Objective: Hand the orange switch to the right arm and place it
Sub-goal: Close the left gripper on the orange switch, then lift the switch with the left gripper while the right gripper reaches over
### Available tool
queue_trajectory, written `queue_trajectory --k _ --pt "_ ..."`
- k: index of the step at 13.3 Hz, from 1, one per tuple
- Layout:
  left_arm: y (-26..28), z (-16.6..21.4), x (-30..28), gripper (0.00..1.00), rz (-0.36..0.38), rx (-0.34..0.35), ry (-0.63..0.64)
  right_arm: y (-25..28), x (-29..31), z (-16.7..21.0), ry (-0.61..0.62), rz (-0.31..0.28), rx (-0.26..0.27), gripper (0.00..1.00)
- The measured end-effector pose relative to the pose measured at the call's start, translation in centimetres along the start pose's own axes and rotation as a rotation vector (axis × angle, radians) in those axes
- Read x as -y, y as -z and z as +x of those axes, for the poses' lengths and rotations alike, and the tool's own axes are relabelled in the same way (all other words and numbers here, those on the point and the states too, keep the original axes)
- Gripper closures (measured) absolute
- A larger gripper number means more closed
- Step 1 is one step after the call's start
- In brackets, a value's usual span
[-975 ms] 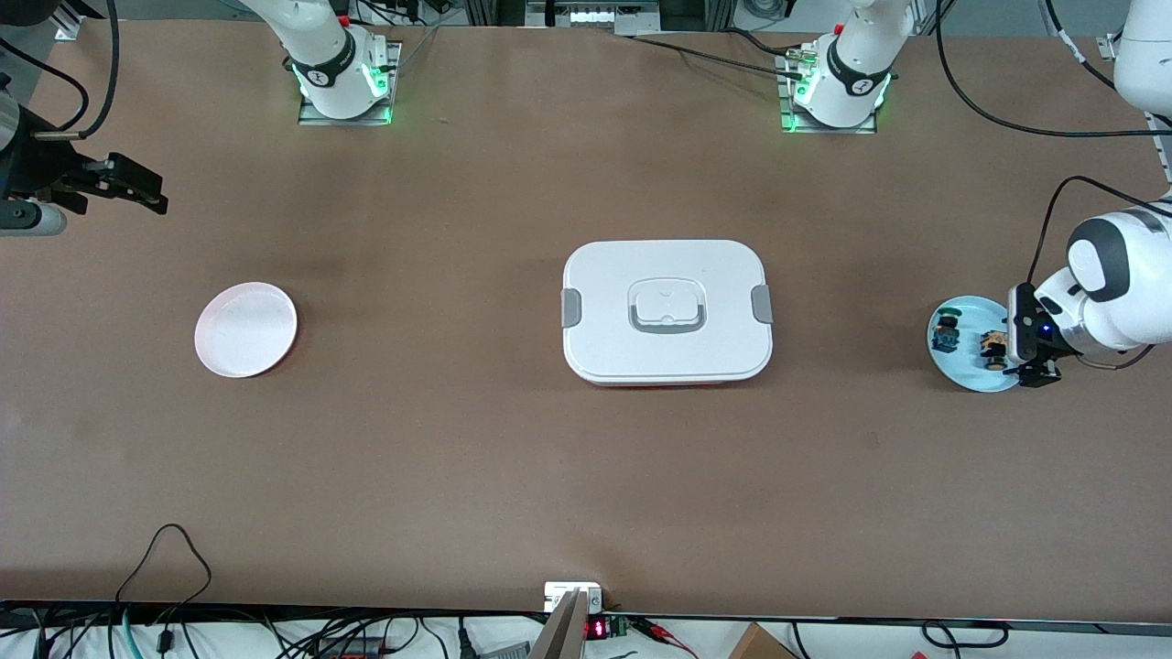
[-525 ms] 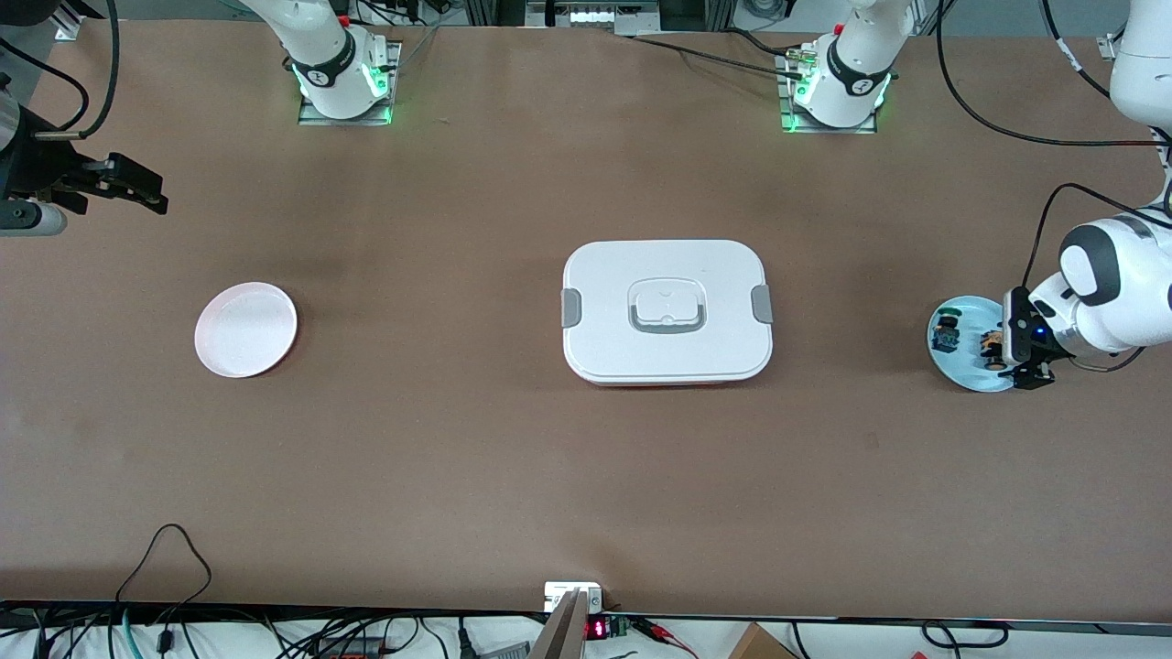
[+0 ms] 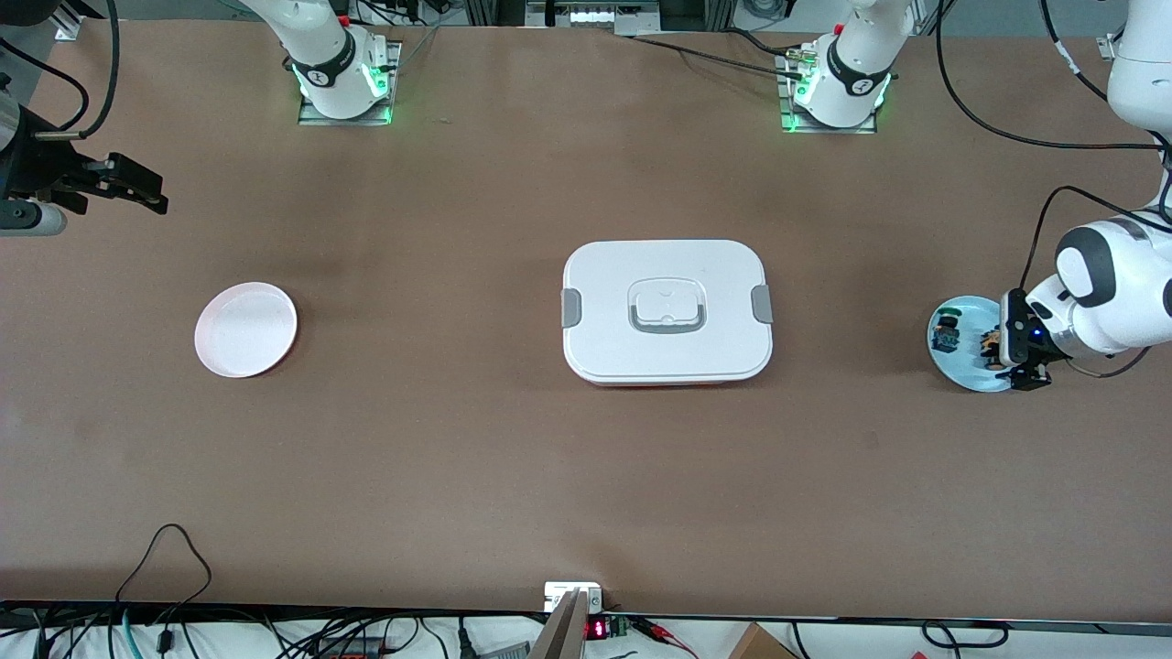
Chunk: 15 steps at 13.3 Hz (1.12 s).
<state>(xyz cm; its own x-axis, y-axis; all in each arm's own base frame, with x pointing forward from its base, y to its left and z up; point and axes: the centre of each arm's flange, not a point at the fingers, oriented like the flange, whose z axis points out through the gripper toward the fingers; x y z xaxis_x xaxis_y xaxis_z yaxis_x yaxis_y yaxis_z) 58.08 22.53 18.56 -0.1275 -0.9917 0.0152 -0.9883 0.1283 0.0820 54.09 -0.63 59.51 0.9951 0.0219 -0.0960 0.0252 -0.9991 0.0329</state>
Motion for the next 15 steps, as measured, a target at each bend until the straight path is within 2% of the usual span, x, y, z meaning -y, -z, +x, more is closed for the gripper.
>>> queue_trajectory --k 1,3,10,13,15 --pt "-0.2 0.0 0.0 0.08 0.0 -0.001 -0.009 0.0 0.0 0.0 0.0 0.0 0.0 0.0" --pt "-0.2 0.1 0.1 0.28 0.001 -0.001 -0.024 0.0 0.0 0.0 0.0 0.0 0.0 0.0" --pt "0.6 1.6 1.0 0.29 0.006 -0.024 -0.112 0.0 0.0 0.0 0.0 0.0 0.0 0.0" --pt "3.8 2.8 1.8 0.29 -0.014 -0.082 -0.136 0.0 0.0 0.0 0.0 0.0 0.0 0.0" --pt "6.8 4.3 2.5 0.29 -0.067 -0.157 -0.143 0.0 0.0 0.0 0.0 0.0 0.0 0.0"
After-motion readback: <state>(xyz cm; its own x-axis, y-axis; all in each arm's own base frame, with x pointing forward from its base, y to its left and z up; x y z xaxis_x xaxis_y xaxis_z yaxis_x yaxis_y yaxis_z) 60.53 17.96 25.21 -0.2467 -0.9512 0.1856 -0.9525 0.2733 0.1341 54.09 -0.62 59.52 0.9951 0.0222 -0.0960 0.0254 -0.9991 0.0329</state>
